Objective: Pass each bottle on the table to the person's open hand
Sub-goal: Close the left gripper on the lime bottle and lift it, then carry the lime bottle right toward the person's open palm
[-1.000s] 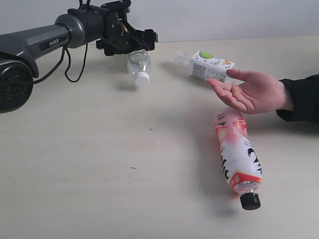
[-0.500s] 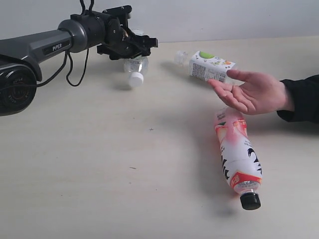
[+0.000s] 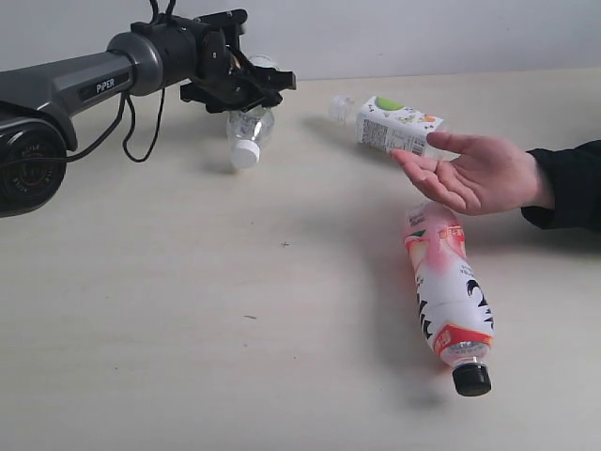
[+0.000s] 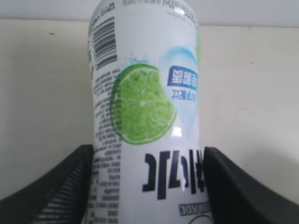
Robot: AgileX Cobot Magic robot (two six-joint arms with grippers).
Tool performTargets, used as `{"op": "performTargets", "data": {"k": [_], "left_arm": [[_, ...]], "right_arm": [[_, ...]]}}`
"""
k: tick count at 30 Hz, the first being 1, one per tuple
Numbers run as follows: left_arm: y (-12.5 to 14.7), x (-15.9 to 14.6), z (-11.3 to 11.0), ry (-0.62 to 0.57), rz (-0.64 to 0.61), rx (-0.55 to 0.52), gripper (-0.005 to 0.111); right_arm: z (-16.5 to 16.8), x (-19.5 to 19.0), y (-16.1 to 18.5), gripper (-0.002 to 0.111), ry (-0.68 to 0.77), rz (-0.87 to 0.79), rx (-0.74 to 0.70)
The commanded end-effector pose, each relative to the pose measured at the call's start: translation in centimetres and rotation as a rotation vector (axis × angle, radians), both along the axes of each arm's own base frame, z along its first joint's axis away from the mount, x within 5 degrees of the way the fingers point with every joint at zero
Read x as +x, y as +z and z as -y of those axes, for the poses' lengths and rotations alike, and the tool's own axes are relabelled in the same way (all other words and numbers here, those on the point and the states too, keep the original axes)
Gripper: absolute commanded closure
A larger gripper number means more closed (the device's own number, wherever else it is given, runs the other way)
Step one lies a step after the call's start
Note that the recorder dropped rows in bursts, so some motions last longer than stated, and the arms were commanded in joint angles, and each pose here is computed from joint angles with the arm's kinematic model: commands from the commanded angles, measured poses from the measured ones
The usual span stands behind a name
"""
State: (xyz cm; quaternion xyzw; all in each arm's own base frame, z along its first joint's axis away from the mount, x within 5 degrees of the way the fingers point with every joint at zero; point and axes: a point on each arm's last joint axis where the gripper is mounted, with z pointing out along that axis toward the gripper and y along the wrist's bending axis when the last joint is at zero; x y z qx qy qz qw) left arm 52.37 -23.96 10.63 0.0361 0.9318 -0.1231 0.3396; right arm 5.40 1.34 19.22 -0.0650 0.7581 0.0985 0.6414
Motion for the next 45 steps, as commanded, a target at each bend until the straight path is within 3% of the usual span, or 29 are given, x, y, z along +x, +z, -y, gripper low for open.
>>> {"op": "performTargets", "data": {"k": [1,20,26,32,39,45], "left_arm": [[1.4,-0.1,-0.5,0.005,-0.009,0.026,0.107],[7.1,-1.8,-1.4,0.044,-0.101,0.056,0.107],[9.2,-3.4,-1.2,0.024,-0.138,0.112,0.107],[10.2,-6.4,-0.6,-0.015,-0.14,0.125,0.107],[11.2,-11.4,-2.9,-0.018,-0.13,0.093,0.107],[13.9,-17.2,-4.7,-0.018,-0.015,-0.026,0.107]], "right_arm": [[0.0,0.0,-0.1,0.108,-0.003,0.009,-0.007],[0.0,0.0,-0.1,0.108,-0.003,0.009,-0.007],[0.0,0.0,-0.1,0.108,-0.003,0.009,-0.007],[0.0,0.0,-0.1,0.108,-0.003,0.009,-0.007],[0.0,0.0,-0.1,0.108,-0.003,0.009,-0.007],[0.0,0.0,-0.1,0.108,-0.003,0.009,-0.007]]}}
